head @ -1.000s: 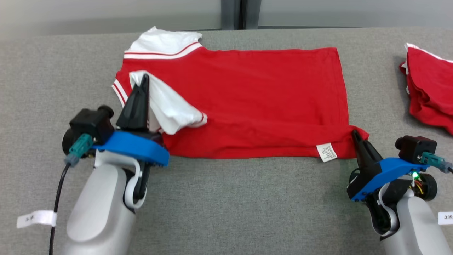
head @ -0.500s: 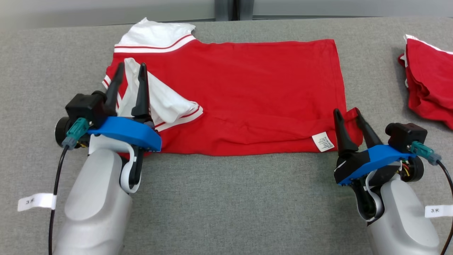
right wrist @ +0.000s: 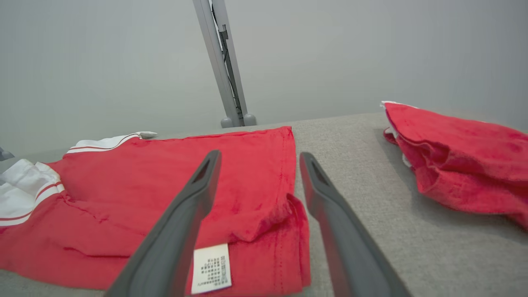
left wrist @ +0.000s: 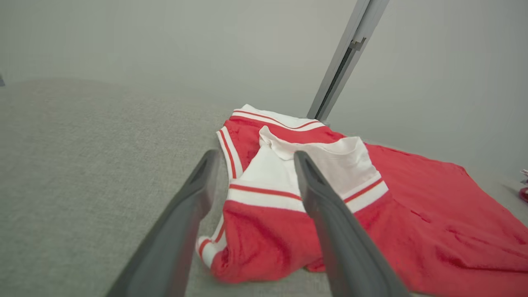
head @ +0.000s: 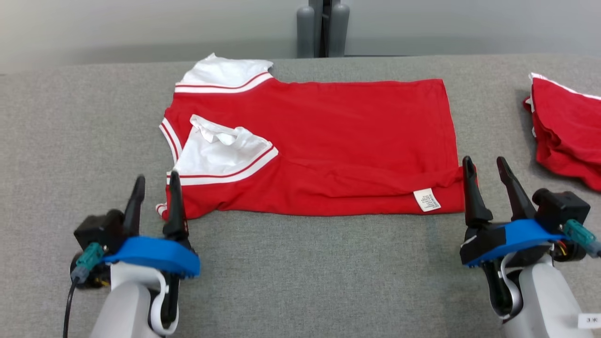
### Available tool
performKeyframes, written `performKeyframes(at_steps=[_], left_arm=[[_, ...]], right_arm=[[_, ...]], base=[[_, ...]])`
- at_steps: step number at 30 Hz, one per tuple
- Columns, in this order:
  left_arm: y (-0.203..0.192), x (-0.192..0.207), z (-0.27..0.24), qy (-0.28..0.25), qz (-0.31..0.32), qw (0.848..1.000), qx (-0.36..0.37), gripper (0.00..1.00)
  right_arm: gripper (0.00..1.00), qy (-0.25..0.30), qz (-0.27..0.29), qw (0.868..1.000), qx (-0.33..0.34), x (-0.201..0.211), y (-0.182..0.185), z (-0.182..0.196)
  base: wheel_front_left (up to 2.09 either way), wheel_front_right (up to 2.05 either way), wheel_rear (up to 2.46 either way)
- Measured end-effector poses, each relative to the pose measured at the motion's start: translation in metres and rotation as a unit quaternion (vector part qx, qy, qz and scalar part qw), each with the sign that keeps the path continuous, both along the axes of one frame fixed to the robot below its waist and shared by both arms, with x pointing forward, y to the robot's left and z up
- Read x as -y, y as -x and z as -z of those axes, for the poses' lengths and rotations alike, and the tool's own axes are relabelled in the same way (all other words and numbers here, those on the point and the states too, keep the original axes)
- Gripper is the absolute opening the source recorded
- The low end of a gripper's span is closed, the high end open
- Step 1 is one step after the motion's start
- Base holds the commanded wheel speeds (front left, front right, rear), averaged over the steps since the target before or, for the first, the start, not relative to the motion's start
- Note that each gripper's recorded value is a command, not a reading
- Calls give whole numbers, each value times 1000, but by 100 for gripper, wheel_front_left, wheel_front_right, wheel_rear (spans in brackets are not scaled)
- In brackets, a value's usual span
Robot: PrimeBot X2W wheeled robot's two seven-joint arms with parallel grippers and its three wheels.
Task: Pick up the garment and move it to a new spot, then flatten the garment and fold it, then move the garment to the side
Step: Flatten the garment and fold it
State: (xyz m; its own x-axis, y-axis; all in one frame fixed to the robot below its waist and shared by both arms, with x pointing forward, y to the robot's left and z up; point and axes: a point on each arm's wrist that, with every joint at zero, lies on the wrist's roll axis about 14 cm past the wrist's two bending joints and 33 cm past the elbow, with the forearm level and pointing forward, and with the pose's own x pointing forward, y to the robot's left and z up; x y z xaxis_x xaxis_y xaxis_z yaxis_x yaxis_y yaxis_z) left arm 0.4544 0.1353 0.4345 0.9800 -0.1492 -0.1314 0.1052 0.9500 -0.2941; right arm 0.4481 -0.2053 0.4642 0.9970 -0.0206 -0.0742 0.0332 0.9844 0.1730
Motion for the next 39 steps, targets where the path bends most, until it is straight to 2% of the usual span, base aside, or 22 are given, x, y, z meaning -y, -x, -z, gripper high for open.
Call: performKeyframes(at_steps=[7,14,18,19,20,21,22,23,31,32,33,36,39], left_arm=[[32,-3,36,22,-8,993,-113,100],[35,-1,64,52,-22,980,-191,100],[27,0,72,55,-24,977,-203,100],[25,0,72,57,-26,977,-202,82],[23,-1,73,63,-31,977,-200,47],[22,-2,73,68,-35,977,-199,34],[20,-4,73,71,-39,977,-196,15],[18,-5,72,72,-43,978,-192,0],[17,-15,73,77,-56,979,-181,0],[16,-16,73,77,-56,979,-179,0],[15,-16,72,78,-56,980,-176,0],[15,-17,70,84,-57,981,-168,0],[13,-15,64,91,-55,982,-153,0]], right_arm=[[100,8,-4,1000,-7,0,16,-4],[100,7,4,1000,-23,7,21,3],[100,6,11,998,-56,13,25,18],[100,4,13,998,-66,15,26,23],[100,3,16,997,-73,17,27,28],[100,1,18,996,-82,18,29,32],[100,-1,19,996,-90,18,30,37],[100,-3,21,995,-97,19,31,42],[100,-31,5,986,-165,4,26,78],[75,-38,2,984,-173,1,25,82],[42,-41,-3,982,-184,-3,25,87],[0,-46,-10,981,-188,-8,18,88],[0,-60,-12,982,-180,-13,13,84]], base=[[0,0,0],[0,0,0],[0,0,0],[0,0,0],[0,0,0],[0,0,0],[0,0,0],[0,0,0],[0,0,0],[0,0,0],[0,0,0],[0,0,0],[0,0,0]])
